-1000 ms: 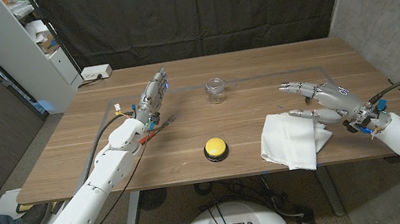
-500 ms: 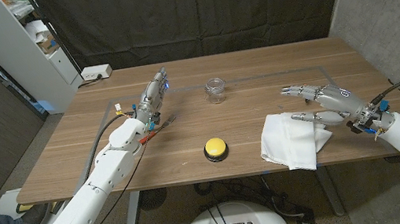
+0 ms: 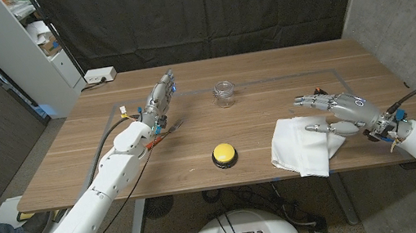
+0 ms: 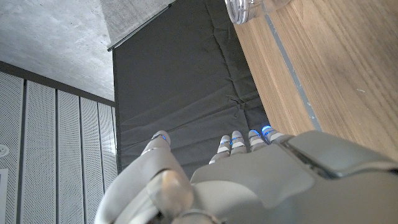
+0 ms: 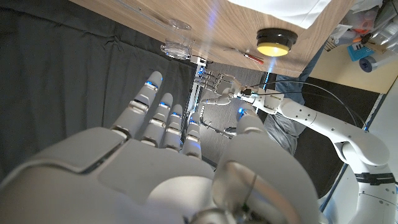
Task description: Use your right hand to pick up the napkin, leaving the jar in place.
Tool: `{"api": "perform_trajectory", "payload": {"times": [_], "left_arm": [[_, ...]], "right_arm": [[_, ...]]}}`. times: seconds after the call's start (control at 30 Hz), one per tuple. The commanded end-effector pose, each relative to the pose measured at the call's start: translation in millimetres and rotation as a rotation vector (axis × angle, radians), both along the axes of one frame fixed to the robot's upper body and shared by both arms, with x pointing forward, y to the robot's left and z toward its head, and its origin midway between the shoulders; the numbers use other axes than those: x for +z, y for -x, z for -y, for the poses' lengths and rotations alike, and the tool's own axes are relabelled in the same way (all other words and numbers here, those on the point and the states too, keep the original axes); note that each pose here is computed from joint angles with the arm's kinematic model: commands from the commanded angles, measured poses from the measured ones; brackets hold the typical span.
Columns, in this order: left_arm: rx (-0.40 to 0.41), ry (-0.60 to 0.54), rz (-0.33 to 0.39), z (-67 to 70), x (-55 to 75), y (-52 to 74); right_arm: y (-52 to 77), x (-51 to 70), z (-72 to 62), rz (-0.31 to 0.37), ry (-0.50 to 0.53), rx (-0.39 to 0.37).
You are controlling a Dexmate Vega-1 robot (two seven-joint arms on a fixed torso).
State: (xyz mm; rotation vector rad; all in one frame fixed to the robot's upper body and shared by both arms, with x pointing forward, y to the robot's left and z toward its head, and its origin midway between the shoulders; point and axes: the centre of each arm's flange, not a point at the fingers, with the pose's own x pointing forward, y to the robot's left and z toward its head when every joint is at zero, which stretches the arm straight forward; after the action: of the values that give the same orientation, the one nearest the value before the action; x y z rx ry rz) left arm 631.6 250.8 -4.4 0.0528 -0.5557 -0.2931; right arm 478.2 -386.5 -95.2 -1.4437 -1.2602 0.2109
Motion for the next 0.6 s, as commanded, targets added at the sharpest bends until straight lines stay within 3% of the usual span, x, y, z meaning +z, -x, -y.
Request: {"api": "perform_trajectory", "payload": {"times": [0.03,0.6], "left_arm": [[-0.010,-0.003,-0.002,-1.4,1.8,-5.4],[-0.011,-0.003,0.010,-5.3,8.4,-8.1]], "right_arm": [[-1.9,-6.9,1.8,0.019,0.047,-0.035],[-6.1,-20.2,3.0,-0.022,0.083,-0.088]]}}
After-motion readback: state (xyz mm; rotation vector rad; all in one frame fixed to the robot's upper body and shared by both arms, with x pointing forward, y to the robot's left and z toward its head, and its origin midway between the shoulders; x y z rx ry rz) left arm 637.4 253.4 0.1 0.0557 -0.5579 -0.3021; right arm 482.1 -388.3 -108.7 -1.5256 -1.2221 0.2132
